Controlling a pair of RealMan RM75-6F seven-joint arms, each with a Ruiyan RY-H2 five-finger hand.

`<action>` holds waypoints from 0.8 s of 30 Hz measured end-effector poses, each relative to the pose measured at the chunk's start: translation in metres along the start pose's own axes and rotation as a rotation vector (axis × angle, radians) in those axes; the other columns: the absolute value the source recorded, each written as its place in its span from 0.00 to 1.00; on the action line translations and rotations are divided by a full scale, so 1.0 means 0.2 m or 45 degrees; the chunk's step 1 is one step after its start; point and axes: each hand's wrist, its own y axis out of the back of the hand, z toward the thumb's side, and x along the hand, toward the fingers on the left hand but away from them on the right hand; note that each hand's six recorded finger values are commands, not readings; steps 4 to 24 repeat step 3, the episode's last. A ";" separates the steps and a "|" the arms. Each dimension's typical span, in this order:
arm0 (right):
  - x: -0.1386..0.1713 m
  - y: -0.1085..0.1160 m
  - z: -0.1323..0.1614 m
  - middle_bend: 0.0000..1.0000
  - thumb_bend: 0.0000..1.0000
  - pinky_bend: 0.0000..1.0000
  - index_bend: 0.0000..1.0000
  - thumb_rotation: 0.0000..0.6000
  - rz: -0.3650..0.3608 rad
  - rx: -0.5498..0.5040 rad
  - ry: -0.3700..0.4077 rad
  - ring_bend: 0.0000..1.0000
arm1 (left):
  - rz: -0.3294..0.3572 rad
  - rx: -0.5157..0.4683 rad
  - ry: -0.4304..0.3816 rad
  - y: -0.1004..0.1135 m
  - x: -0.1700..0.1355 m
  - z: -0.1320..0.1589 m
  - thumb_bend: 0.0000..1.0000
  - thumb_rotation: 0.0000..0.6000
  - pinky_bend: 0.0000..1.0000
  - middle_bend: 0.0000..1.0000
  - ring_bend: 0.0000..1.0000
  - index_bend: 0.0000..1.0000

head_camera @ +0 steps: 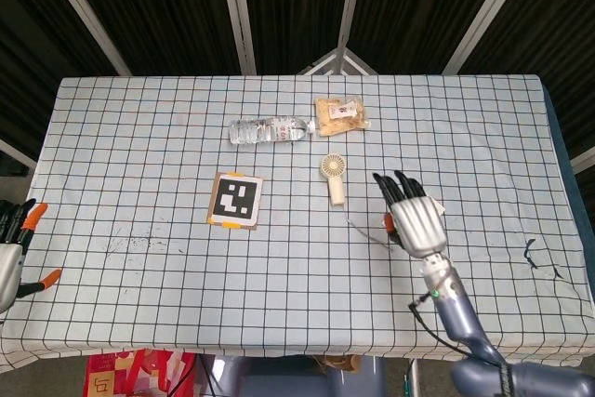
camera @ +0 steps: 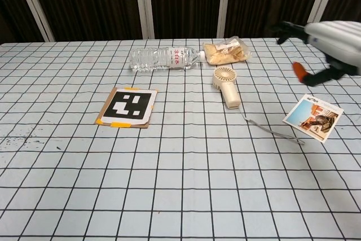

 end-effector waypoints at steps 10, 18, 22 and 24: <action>0.23 -0.02 -0.16 0.03 0.49 0.07 0.00 1.00 0.062 0.102 -0.047 0.00 | 0.008 0.026 -0.008 0.00 -0.01 0.01 0.09 1.00 0.00 0.00 0.00 0.00; 0.23 -0.02 -0.16 0.03 0.49 0.07 0.00 1.00 0.062 0.102 -0.047 0.00 | 0.008 0.026 -0.008 0.00 -0.01 0.01 0.09 1.00 0.00 0.00 0.00 0.00; 0.23 -0.02 -0.16 0.03 0.49 0.07 0.00 1.00 0.062 0.102 -0.047 0.00 | 0.008 0.026 -0.008 0.00 -0.01 0.01 0.09 1.00 0.00 0.00 0.00 0.00; 0.23 -0.02 -0.16 0.03 0.49 0.07 0.00 1.00 0.062 0.102 -0.047 0.00 | 0.008 0.026 -0.008 0.00 -0.01 0.01 0.09 1.00 0.00 0.00 0.00 0.00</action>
